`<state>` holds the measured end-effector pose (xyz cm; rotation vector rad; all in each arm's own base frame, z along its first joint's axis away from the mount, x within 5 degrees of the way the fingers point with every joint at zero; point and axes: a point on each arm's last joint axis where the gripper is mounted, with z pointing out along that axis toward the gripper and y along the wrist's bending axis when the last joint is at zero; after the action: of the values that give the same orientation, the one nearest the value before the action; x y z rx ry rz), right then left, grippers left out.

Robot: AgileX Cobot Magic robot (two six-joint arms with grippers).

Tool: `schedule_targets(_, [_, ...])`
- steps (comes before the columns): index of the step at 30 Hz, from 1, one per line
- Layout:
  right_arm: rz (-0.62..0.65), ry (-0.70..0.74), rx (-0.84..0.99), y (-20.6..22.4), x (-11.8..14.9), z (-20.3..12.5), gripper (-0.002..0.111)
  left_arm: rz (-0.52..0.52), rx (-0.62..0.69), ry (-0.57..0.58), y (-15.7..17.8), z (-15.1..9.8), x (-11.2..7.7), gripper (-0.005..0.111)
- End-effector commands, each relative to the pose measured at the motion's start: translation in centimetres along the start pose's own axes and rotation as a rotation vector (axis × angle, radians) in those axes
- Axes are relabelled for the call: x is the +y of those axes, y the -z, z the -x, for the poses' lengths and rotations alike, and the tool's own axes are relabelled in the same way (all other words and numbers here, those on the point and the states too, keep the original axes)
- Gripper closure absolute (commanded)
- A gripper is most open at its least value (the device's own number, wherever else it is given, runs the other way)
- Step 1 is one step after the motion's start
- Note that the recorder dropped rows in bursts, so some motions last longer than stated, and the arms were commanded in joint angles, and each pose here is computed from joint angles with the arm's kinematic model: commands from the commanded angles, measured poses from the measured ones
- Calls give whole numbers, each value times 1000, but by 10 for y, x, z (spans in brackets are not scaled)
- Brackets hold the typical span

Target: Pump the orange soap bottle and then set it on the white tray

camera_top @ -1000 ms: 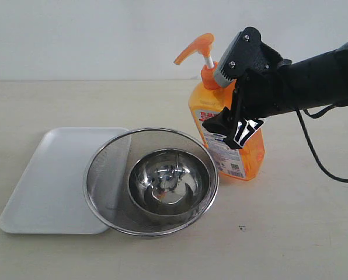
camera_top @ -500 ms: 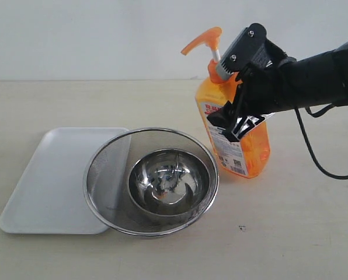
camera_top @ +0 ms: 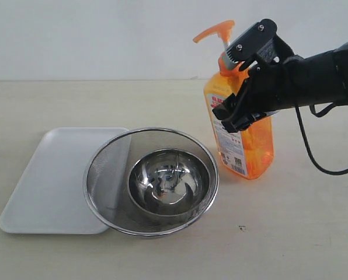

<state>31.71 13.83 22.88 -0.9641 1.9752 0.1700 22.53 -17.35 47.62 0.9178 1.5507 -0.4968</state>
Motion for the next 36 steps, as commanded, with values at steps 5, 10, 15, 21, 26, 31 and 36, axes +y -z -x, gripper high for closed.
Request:
schedule_targets(5, [-47, -97, 0, 2, -5, 1, 108, 98, 5, -7, 30, 9, 1, 102])
schedule_targets(10, [-60, -197, -1, 2, -6, 1, 108, 118, 17, -19, 48, 13, -2, 102])
schedule_targets(15, [-62, -256, -2, 2, -6, 1, 108, 166, 45, -19, 66, 14, -3, 102])
schedule_targets(21, [-66, -263, -2, 2, -6, 1, 108, 247, 87, -9, 94, 8, -5, 102])
schedule_targets(26, [-66, -263, -2, 2, -6, 1, 108, 286, 95, 7, 109, -6, -9, 102])
schedule_targets(31, [-66, -263, -2, 2, -6, 1, 108, 327, 115, 29, 123, -22, -14, 102])
schedule_targets(36, [-72, -263, -2, 2, -7, 1, 108, 376, 130, 56, 132, -35, -16, 102])
